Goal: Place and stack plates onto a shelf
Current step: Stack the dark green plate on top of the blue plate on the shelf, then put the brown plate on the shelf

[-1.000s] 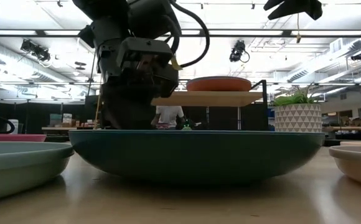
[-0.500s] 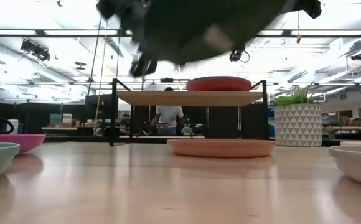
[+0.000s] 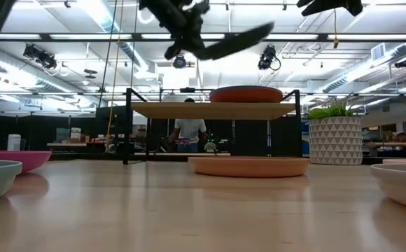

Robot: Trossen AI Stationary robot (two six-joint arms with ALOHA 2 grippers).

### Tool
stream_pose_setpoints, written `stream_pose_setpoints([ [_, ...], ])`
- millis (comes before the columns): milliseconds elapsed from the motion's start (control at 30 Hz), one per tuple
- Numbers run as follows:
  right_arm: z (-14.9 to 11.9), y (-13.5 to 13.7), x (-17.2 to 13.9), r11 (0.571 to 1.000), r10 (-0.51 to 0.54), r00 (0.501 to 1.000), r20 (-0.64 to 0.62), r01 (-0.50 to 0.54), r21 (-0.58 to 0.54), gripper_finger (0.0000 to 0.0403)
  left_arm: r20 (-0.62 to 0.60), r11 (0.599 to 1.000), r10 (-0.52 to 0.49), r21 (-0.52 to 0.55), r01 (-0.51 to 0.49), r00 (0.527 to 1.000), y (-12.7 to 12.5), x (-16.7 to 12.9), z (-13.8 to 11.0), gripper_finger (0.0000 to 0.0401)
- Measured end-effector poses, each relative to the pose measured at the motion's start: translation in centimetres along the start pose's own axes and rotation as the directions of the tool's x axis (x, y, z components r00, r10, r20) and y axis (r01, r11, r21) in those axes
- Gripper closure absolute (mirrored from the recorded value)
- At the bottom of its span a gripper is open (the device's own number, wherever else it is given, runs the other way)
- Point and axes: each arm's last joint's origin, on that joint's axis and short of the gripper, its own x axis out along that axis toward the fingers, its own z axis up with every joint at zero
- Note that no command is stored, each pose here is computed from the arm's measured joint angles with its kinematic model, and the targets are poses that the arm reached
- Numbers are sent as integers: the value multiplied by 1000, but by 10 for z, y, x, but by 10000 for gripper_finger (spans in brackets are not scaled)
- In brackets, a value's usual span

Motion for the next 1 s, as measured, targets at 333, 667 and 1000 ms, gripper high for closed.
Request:
stream_pose_setpoints([
  [333,5,1,0,1000,11,999,36,-10,-23,271,23,997,44,-58,-42,999,44,35,33,387],
  [667,9,-5,5,998,-46,997,62,48,-31,271,27,997,83,-5,-83,996,52,63,37,338],
  [1000,13,-9,4,997,-57,995,80,60,-43,271,83,981,-74,184,58,994,37,43,46,232],
])
